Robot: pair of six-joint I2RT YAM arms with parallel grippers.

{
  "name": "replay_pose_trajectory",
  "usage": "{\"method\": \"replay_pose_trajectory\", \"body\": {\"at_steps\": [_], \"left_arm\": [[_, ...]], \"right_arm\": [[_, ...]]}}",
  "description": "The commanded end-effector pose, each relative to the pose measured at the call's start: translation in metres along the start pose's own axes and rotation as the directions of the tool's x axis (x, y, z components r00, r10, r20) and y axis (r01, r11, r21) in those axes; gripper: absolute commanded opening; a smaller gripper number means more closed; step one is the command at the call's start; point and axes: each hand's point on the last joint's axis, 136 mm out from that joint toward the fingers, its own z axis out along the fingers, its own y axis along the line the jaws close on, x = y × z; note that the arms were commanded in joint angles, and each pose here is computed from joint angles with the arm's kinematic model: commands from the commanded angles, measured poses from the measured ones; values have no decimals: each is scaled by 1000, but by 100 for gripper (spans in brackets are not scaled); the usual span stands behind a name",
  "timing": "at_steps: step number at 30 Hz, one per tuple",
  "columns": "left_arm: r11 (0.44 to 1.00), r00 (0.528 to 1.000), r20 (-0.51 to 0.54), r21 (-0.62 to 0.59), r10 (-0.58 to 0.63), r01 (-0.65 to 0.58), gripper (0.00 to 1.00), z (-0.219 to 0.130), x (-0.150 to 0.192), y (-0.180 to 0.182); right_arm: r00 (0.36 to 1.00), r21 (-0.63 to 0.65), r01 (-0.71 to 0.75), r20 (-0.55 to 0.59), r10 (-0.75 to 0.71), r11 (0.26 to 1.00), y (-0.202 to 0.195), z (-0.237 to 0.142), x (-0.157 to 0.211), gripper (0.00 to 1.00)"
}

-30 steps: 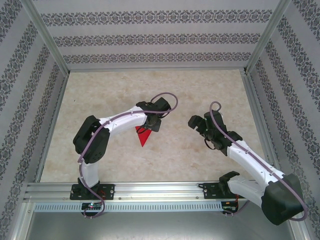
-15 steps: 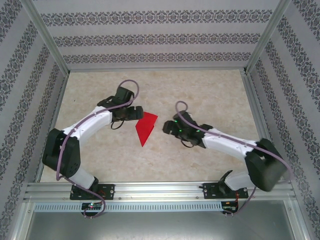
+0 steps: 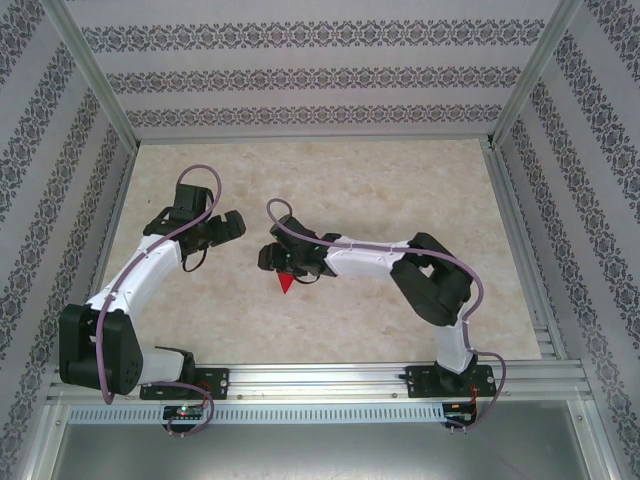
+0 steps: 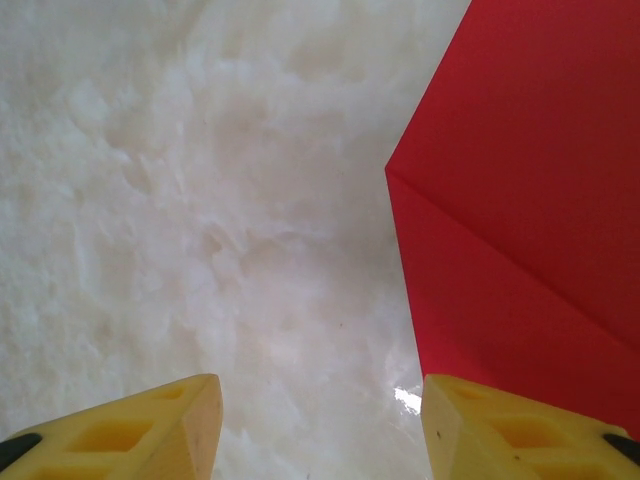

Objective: Fold a paper plane with a square sheet of paper (pick it up from the middle)

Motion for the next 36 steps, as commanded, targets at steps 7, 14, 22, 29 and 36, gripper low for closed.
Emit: {"method": "replay_pose_trajectory", "body": {"at_steps": [7, 14, 22, 29, 36], "left_arm": [[996, 1000, 1, 87, 19, -19, 100, 2, -6, -12], [991, 1000, -11, 134, 19, -18, 100, 1, -1, -19], [976, 999, -45, 219, 17, -7, 100, 4, 8, -32], [968, 998, -56, 252, 18, -4, 100, 6, 11, -36], [968, 998, -67, 250, 20, -2, 100, 9, 13, -35]], "right_arm": [[975, 72, 135, -189, -119, 988, -29, 6, 40, 55], [881, 148, 370, -368, -297, 917, -104, -35, 66, 56], [926, 166, 370, -147, -348, 914, -85, -88, 20, 58], [990, 234, 53, 116, -82, 971, -65, -77, -21, 61], [992, 312, 20, 111, -57, 950, -64, -37, -40, 59]]}}
